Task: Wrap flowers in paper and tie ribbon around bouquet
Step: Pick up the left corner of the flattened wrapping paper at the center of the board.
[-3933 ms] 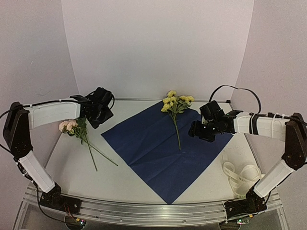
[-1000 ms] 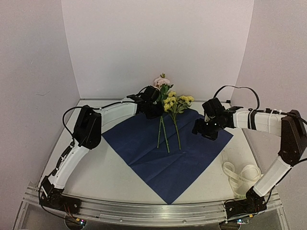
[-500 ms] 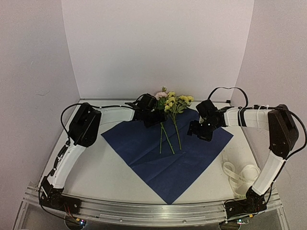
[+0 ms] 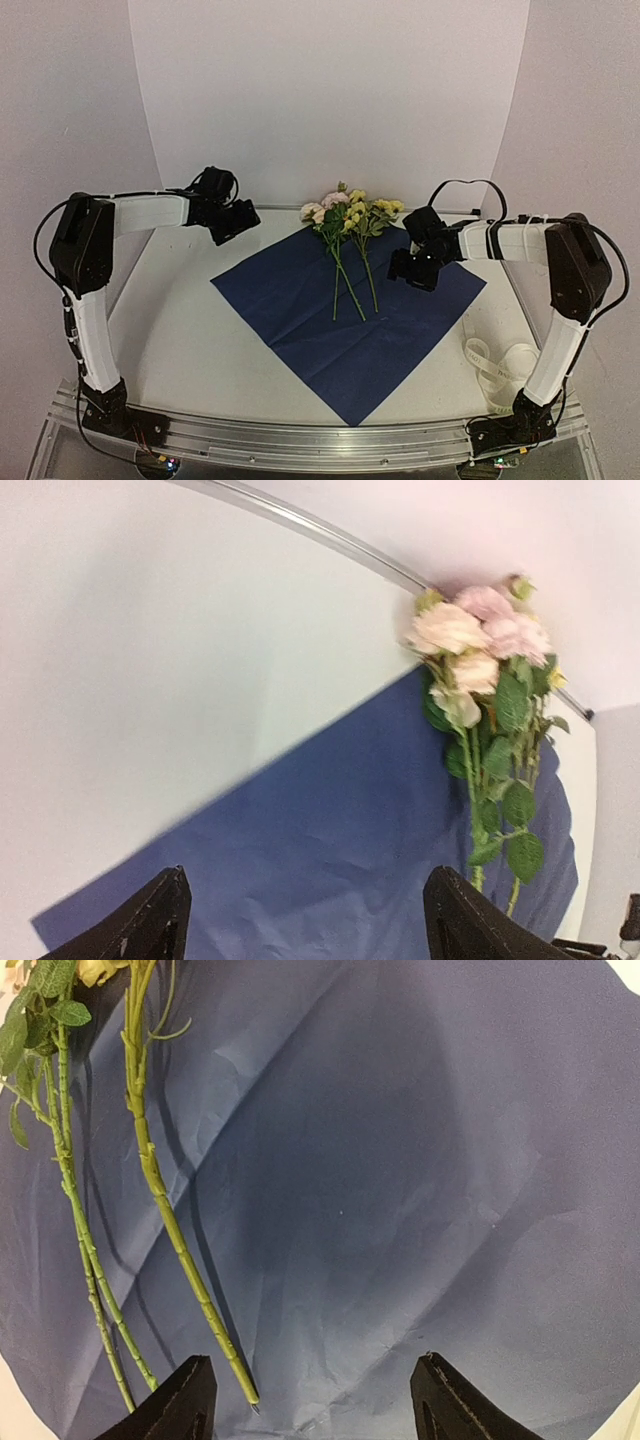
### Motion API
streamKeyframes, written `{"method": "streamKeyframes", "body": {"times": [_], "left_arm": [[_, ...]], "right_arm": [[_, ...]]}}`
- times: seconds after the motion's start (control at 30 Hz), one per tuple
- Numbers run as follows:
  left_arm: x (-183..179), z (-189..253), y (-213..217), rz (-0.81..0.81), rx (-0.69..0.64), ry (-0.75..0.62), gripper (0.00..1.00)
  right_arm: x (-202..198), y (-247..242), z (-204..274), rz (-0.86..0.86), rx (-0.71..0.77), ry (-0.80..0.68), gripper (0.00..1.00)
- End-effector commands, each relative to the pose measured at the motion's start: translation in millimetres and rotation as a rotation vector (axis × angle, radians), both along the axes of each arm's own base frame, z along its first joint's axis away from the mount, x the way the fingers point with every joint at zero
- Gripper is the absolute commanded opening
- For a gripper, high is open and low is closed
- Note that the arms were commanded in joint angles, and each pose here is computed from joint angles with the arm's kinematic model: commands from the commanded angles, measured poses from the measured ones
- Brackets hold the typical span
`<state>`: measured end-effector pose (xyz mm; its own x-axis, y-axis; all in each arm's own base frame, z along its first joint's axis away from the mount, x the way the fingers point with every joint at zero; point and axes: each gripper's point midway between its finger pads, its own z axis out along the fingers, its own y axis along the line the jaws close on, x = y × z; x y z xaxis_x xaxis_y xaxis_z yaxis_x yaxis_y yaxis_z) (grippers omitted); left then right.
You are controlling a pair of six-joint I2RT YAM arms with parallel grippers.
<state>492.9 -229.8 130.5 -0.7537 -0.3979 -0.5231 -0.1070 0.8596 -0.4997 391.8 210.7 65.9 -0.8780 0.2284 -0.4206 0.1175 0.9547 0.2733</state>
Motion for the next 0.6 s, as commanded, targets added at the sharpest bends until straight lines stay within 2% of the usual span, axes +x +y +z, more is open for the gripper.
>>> {"method": "streamKeyframes", "body": {"times": [0.0, 0.13, 0.23, 0.43, 0.57], "left_arm": [[-50.9, -29.6, 57.0, 0.079, 0.072, 0.136, 0.82], [-82.9, -38.2, 78.5, 0.165, 0.015, 0.160, 0.84], [-93.6, -44.7, 85.0, 0.183, -0.088, 0.162, 0.85], [-96.0, -65.9, 72.6, 0.162, -0.214, 0.181, 0.85], [-89.0, -77.4, 73.6, 0.187, -0.275, 0.158, 0.77]], "right_arm": [[8.4, 1.6, 8.8, 0.001, -0.006, -0.038, 0.69], [1.3, 0.2, 0.8, 0.007, -0.003, -0.017, 0.69], [-3.0, -0.1, -3.8, 0.014, -0.001, -0.007, 0.69], [-5.6, -2.9, -5.2, 0.019, -0.010, -0.009, 0.69], [-6.1, -2.3, -2.5, 0.018, 0.001, -0.017, 0.69]]}}
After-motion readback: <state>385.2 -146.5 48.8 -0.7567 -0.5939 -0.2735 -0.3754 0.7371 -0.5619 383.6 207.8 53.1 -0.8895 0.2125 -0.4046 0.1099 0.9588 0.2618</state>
